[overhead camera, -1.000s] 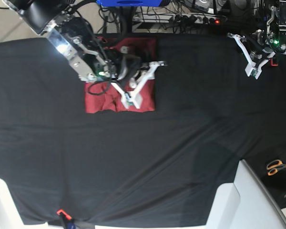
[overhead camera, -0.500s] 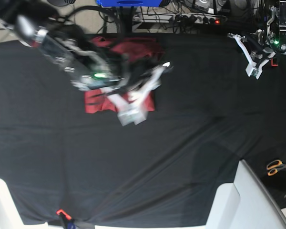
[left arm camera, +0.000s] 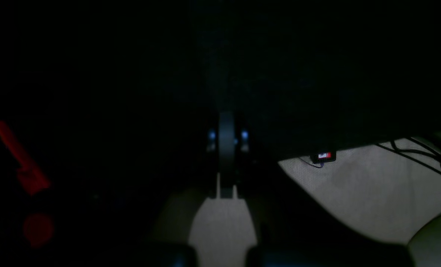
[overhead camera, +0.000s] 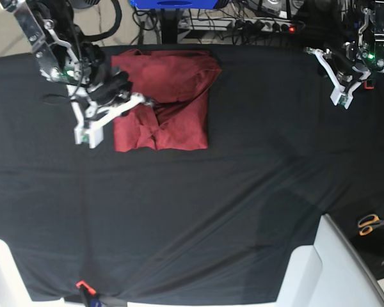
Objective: Fold the T-shirt properly
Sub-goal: 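Move the left gripper to the shirt's opposite side and grasp it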
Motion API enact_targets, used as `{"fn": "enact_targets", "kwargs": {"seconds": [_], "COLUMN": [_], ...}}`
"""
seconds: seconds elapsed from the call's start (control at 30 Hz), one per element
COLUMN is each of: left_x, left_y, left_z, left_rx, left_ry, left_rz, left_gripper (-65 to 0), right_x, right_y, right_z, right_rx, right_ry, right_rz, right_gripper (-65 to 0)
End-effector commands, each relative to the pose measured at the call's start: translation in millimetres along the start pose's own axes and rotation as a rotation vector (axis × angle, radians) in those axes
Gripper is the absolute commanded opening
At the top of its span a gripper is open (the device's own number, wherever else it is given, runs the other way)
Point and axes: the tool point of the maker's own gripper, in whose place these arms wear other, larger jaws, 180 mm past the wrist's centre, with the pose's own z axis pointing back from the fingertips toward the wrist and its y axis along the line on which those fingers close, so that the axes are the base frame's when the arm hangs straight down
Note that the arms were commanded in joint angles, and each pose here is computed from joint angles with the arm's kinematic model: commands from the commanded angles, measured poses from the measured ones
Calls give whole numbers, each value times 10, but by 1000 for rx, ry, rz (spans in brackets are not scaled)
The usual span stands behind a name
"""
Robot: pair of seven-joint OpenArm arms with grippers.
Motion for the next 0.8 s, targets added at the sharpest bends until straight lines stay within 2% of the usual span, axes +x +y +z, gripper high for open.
{"fn": "enact_targets", "kwargs": {"seconds": [0.0,0.3,0.77], "left_x": [71,-47,-74], "left_y": [85,118,114], "left_z": [46,-1,-2], "left_rx": [19,20,19], "left_ry": [-20,12,17], "left_rz": [-8,12,13], "left_gripper": [-650,-650,-650], "right_x": [53,-204,193], "right_y": [-27,68,176], "right_z": [-7,-275,-412], "right_rx": [1,31,64], "right_ry": [-21,67,9], "right_rz": [22,31,91], "right_gripper": [-645,-645,-645]}}
